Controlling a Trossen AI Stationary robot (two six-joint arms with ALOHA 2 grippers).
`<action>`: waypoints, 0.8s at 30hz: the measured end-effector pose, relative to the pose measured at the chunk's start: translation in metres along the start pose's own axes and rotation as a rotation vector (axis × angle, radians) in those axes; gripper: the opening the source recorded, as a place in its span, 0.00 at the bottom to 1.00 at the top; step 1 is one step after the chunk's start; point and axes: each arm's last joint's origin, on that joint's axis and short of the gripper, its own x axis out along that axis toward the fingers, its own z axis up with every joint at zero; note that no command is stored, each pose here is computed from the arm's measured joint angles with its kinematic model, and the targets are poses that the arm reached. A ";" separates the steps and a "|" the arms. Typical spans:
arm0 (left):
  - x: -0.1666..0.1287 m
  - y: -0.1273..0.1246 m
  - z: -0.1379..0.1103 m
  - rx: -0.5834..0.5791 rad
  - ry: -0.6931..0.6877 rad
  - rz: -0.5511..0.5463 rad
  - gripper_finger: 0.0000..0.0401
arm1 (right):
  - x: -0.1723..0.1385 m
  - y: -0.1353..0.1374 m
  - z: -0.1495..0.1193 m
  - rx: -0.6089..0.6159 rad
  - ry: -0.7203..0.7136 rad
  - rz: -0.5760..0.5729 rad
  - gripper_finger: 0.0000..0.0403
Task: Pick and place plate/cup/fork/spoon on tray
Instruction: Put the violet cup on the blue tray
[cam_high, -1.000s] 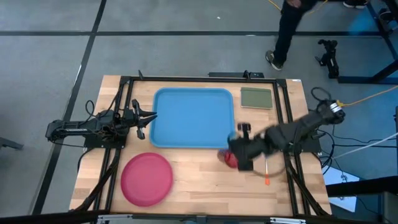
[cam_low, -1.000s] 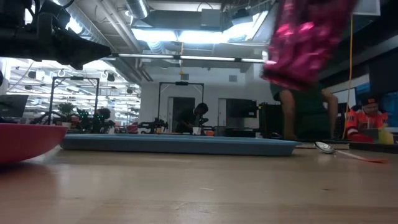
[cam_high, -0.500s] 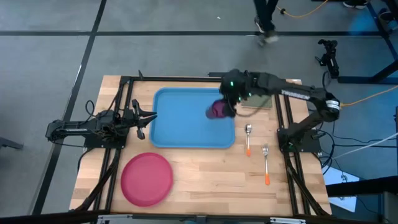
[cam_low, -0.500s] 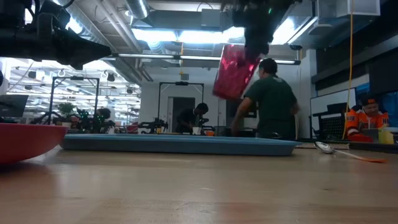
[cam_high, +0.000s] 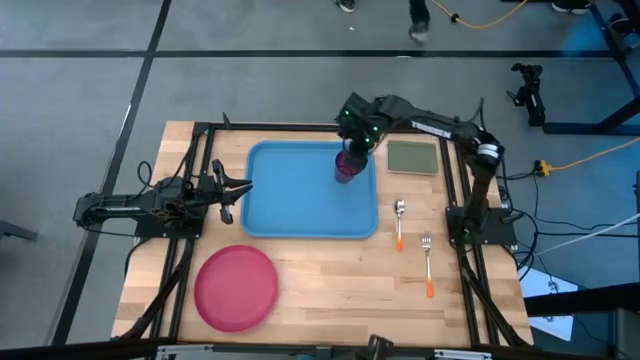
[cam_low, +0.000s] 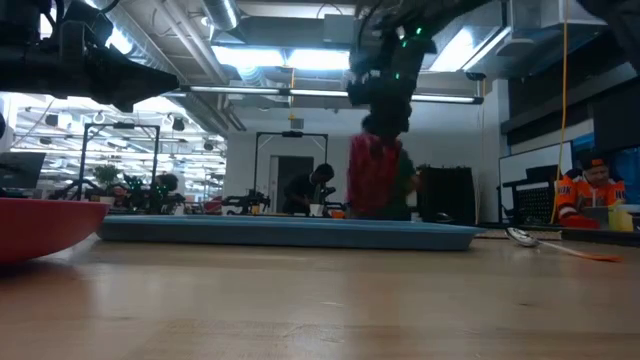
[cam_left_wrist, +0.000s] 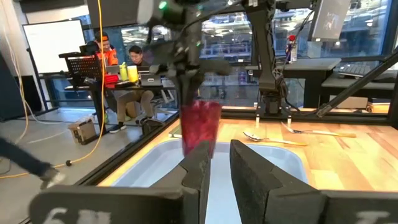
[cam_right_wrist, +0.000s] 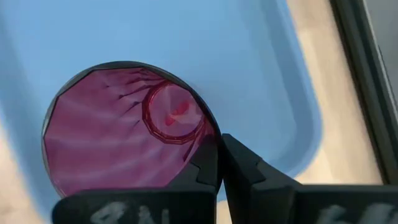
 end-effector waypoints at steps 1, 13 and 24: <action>0.000 0.000 0.000 0.000 0.000 0.000 0.14 | 0.005 -0.006 0.000 -0.001 0.011 -0.005 0.02; 0.000 0.000 0.000 0.000 -0.001 0.000 0.14 | 0.023 -0.049 -0.007 0.089 0.040 0.036 0.03; 0.000 0.000 0.000 0.000 0.000 0.001 0.14 | 0.023 -0.050 -0.009 0.098 0.061 0.033 0.10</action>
